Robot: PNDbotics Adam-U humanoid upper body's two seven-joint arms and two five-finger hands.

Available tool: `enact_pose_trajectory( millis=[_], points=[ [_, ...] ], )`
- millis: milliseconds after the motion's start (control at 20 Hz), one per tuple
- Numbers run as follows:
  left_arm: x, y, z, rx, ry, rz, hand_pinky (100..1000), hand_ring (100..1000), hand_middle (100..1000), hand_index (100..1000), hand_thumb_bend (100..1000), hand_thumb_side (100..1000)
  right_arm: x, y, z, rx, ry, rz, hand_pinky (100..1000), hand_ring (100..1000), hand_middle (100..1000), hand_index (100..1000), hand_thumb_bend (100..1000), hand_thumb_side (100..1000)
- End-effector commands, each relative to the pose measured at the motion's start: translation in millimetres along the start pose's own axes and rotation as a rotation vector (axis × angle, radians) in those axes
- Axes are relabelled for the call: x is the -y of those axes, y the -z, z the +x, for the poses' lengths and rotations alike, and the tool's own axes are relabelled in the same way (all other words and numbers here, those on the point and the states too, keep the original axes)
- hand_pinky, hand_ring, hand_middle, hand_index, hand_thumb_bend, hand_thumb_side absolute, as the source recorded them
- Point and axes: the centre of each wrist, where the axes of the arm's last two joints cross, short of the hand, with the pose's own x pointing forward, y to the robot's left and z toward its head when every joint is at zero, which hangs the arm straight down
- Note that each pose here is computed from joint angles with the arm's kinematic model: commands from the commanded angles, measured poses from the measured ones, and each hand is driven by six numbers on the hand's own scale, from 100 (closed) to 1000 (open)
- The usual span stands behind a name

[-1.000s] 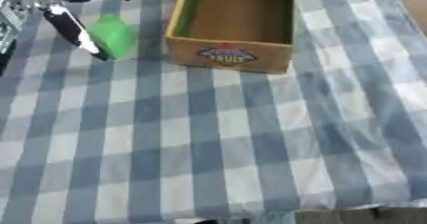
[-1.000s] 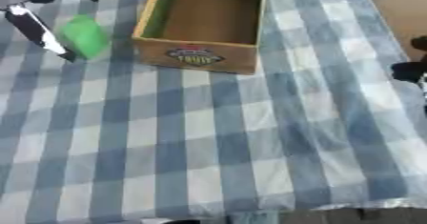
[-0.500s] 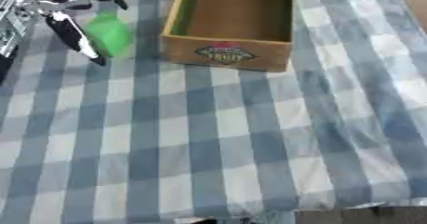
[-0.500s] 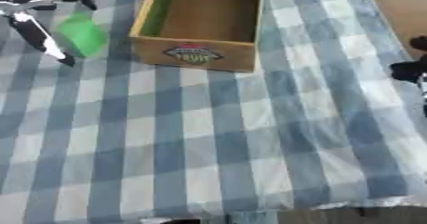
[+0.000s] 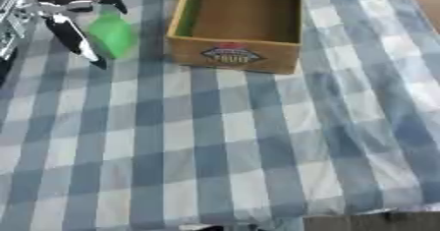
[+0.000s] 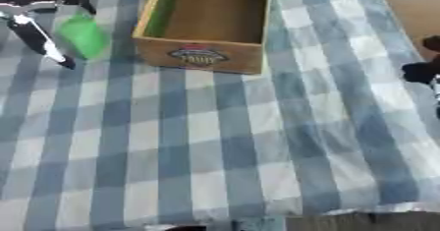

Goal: Pick up objects on the table and place them in the box.

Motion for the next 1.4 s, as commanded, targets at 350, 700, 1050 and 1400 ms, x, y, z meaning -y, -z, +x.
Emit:
enact_pose_trajectory(
  millis=[350,700,1050,1400],
  points=[
    [-8.9,-8.4,-10.7,-0.057,0.014,0.041,740,709,646,773,752,403,2.8,3.9,5.0,0.026,-0.010,0.013,682,664,809,842,100,679],
    [-6.2,-6.8,-10.1,-0.075,0.022,0.058,724,681,613,746,718,391,1.9,4.2,5.0,0.027,-0.006,0.015,682,664,809,842,100,679],
    [-5.1,-5.1,-9.2,-0.070,0.039,0.065,721,682,614,744,733,404,1.3,4.2,5.0,0.028,-0.003,0.015,682,664,809,842,100,679],
    [-2.1,-3.2,-8.4,-0.072,0.052,0.057,725,668,601,735,727,404,0.7,4.6,5.1,0.029,0.000,0.015,682,664,809,843,100,680]
  ],
)
